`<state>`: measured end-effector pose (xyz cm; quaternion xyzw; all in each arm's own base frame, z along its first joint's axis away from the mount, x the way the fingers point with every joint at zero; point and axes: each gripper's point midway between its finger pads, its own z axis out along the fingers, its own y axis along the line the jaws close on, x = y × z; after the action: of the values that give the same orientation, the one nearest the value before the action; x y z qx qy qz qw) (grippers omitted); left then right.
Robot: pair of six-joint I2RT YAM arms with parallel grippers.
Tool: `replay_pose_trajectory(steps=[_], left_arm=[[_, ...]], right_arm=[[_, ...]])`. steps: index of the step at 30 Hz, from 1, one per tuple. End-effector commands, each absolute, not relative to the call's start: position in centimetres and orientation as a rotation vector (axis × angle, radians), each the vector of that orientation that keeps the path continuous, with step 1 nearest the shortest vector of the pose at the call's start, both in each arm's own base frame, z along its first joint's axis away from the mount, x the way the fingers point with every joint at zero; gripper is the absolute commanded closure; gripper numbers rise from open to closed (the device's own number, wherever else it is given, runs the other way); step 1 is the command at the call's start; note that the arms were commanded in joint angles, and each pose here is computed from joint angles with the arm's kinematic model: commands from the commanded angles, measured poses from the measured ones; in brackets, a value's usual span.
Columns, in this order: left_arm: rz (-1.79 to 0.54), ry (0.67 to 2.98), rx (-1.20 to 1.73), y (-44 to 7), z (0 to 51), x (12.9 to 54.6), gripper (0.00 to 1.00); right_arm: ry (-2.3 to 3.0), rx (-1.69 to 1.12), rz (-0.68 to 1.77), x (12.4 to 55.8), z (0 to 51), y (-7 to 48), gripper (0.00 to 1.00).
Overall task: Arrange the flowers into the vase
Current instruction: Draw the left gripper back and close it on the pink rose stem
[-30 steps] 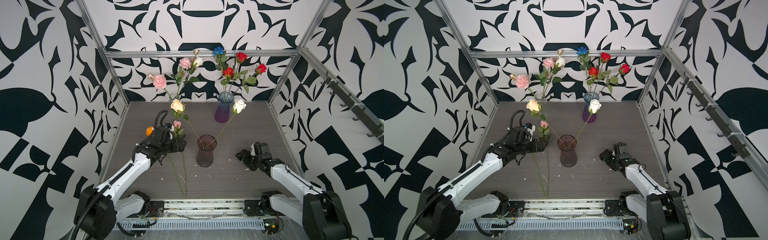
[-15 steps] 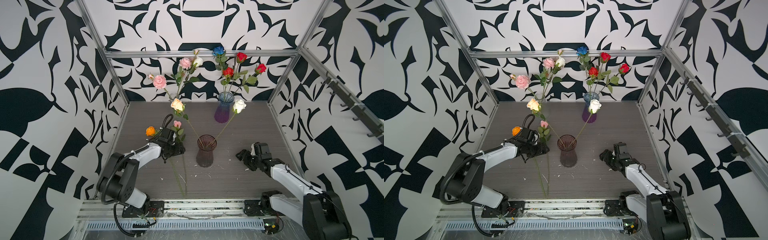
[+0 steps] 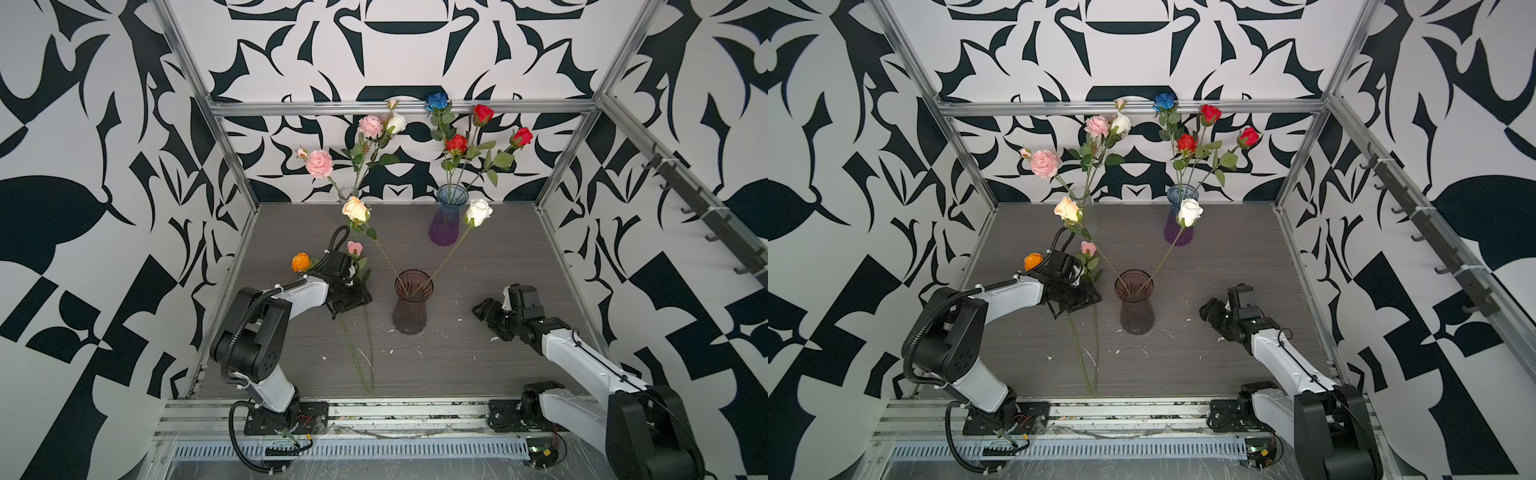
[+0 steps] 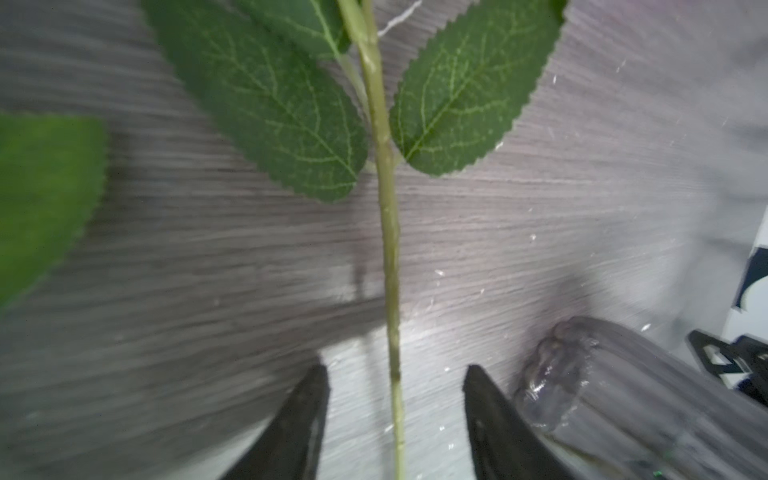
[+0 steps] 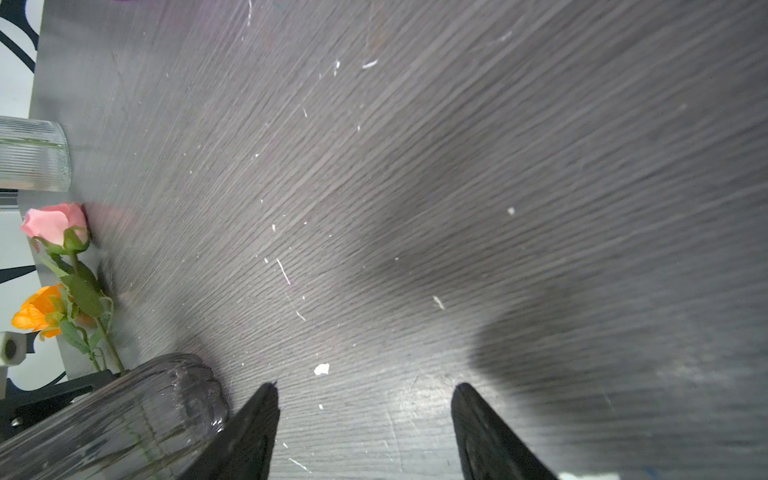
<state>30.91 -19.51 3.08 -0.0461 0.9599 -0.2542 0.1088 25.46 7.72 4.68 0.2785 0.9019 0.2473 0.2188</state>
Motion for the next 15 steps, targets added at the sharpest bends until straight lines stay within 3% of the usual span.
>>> replay_pose_trajectory(steps=[1, 7, 15], left_arm=[[-0.757, 2.874, -0.155, -19.6, 2.4, 30.8, 0.51], [-0.789, 2.911, -0.167, -19.9, 1.6, 30.9, 0.56], [-0.839, 2.91, -0.238, -19.2, 1.2, 31.0, 0.81]], right_arm=[[2.465, 0.774, 0.687, 26.3, 5.6, 7.6, 0.3], [2.468, 0.778, 0.686, 26.2, 5.5, 7.6, 0.3], [2.47, 0.778, 0.688, 26.3, 5.5, 7.6, 0.3]])
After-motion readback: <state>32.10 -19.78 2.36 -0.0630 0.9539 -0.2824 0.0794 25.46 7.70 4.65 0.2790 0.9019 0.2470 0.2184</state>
